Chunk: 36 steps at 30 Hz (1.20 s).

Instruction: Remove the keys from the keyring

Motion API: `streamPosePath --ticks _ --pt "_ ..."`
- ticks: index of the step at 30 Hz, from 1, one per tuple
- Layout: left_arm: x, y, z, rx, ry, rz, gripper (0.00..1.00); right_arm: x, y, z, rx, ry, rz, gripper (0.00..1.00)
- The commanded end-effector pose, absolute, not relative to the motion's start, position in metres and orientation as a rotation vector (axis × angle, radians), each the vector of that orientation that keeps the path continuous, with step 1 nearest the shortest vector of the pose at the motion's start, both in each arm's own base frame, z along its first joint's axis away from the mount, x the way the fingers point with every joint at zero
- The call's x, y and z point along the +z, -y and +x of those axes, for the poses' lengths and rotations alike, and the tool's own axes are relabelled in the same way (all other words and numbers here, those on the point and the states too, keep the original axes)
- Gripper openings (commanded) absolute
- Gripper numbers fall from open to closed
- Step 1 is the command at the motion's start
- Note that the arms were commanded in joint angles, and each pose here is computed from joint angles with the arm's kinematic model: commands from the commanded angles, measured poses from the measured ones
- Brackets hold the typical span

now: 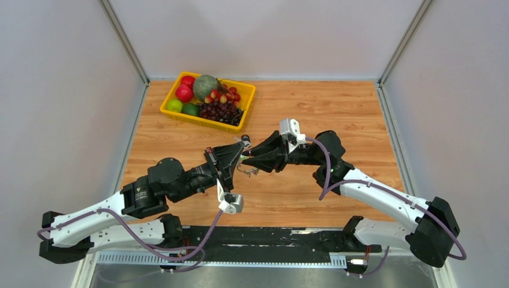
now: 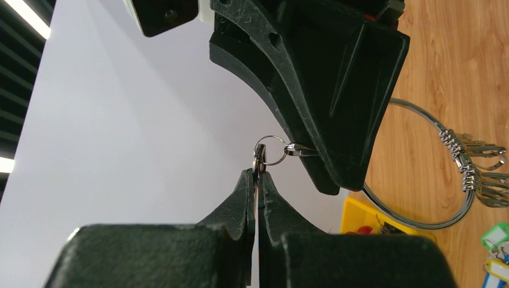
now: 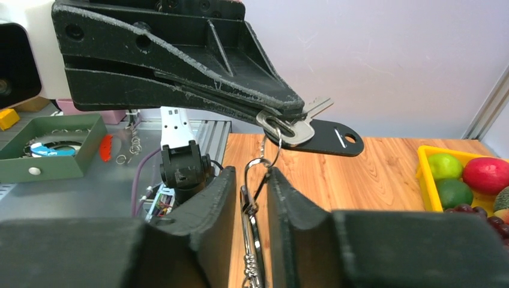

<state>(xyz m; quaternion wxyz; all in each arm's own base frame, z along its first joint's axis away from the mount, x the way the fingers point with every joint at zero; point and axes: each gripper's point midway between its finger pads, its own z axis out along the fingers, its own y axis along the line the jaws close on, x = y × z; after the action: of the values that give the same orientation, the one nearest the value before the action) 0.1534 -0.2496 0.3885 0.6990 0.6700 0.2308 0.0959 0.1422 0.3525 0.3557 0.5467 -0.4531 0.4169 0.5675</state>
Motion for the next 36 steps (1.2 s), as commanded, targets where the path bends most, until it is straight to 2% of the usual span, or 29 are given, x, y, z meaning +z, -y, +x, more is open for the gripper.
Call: streamPosePath --ticks 1,14,36 --pt "0.4183 0.2449 0.1496 0.206 -0.48 1.389 0.0 0.3797 -0.3477 0.13 1.358 -0.905 -1.088 0.32" --pt "0.4178 0.2451 0.1508 0.214 -0.482 1.392 0.0 0.3763 -0.3474 0.1289 1.358 -0.913 -1.097 0.33" --pt "0.4196 0.2423 0.1504 0.219 -0.481 1.388 0.0 0.3751 -0.341 0.1307 1.319 -0.929 -1.076 0.26"
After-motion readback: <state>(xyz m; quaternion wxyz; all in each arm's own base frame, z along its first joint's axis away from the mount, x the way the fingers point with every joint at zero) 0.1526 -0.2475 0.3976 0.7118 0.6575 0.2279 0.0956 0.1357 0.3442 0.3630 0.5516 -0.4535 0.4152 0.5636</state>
